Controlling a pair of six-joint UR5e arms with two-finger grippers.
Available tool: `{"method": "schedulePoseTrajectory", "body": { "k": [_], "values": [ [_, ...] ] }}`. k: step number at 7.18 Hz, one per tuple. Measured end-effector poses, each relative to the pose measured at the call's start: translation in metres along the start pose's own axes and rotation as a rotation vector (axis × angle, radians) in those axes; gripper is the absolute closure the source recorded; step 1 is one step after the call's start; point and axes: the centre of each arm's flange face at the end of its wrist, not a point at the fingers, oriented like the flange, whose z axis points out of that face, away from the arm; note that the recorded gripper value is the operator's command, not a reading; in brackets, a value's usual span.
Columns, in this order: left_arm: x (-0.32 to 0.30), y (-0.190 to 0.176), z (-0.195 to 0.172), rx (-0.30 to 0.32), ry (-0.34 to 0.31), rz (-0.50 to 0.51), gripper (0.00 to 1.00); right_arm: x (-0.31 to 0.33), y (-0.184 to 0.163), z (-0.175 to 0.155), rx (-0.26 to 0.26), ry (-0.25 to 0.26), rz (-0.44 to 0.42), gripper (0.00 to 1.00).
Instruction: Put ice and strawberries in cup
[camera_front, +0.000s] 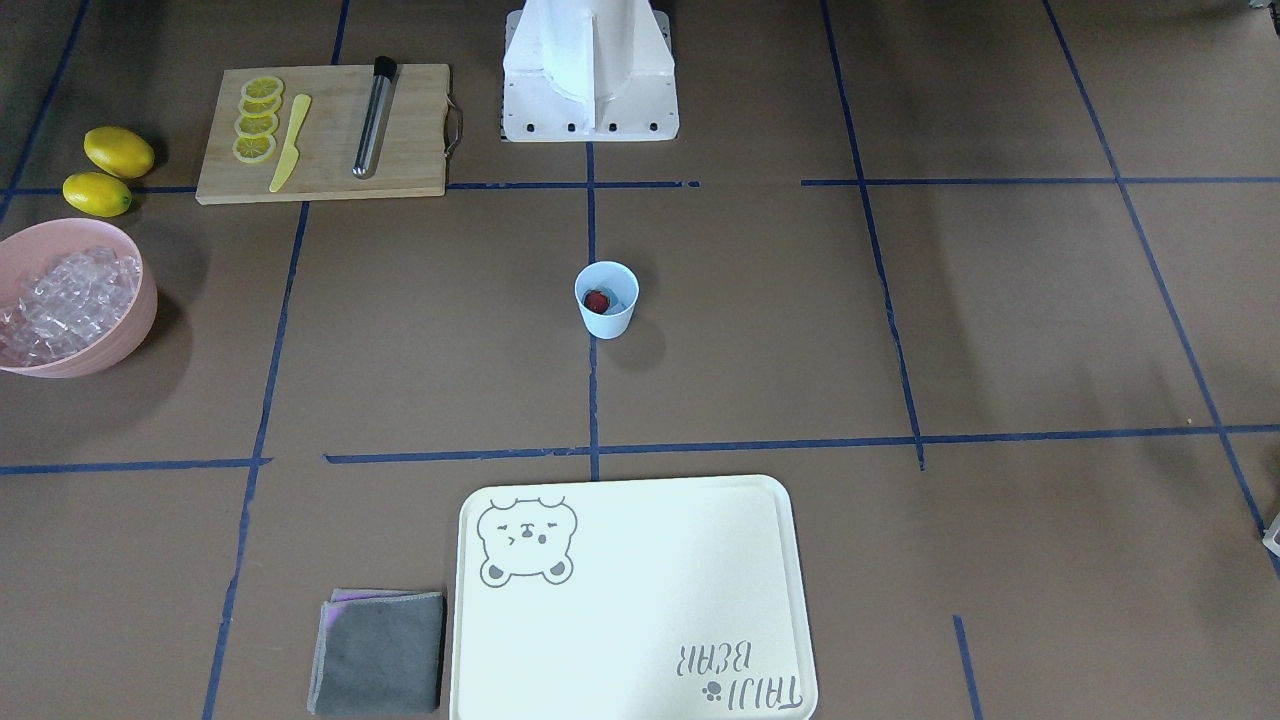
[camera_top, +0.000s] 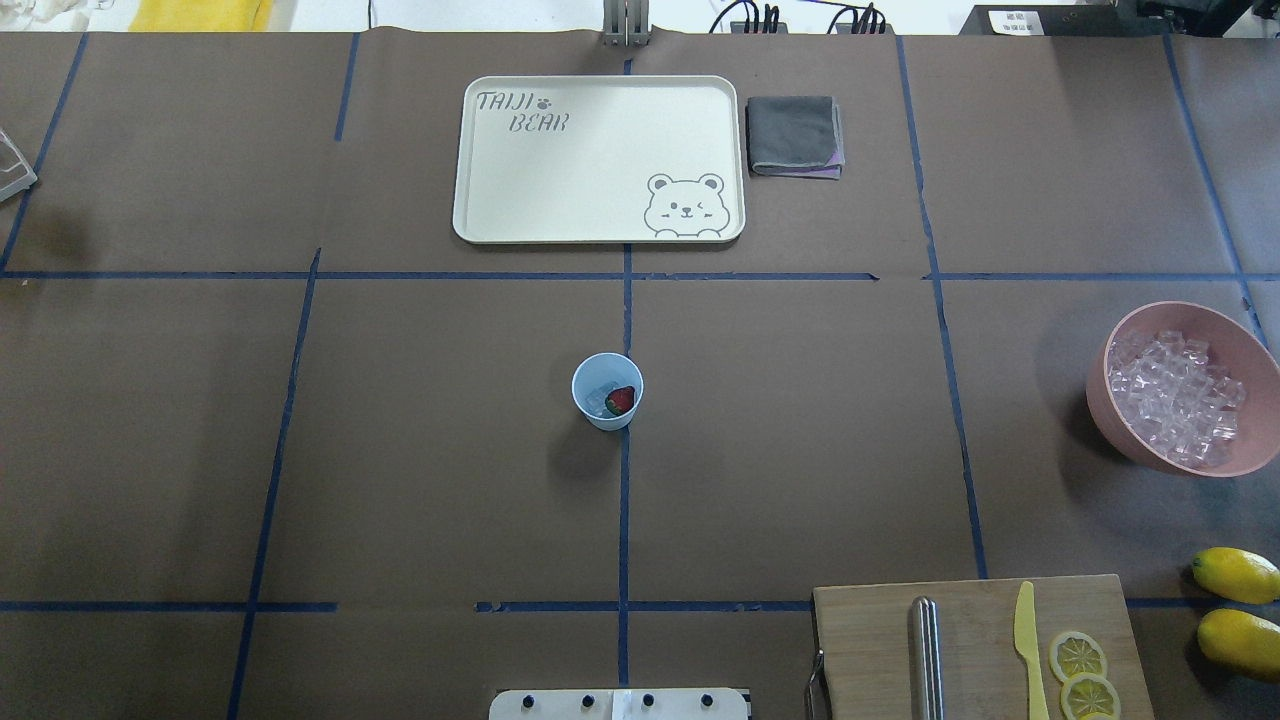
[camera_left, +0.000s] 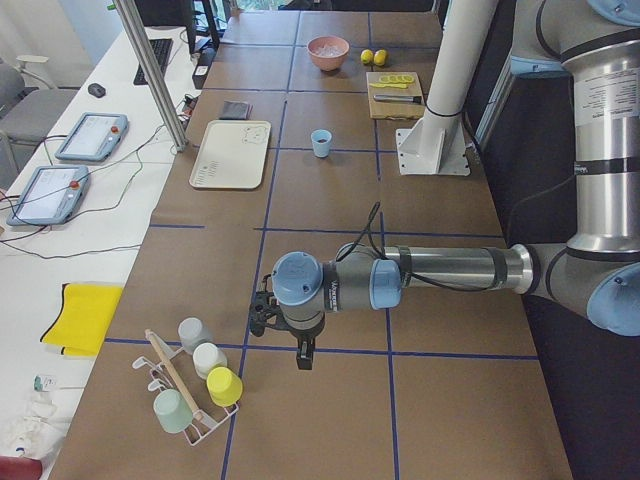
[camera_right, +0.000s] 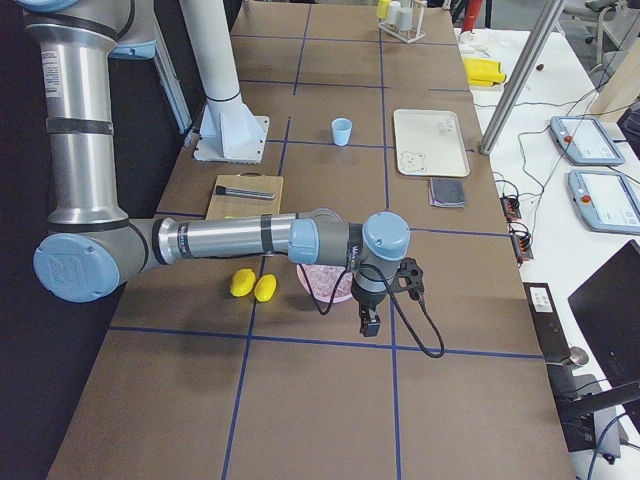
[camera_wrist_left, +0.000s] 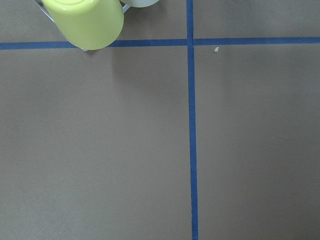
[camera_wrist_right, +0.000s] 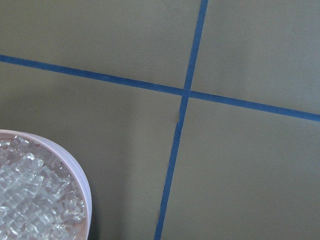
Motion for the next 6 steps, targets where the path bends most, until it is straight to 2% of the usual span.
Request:
{"method": "schedulePoseTrajectory", "body": {
  "k": [4,6],
  "values": [
    [0.007,0.005,-0.006,0.016,-0.007,0.029,0.00,0.000,0.000,0.000,-0.001,0.001,0.006,0.01],
    [0.011,0.022,-0.007,-0.001,-0.010,0.017,0.00,0.000,0.000,0.000,-0.001,0.000,0.007,0.01]
  ]
}}
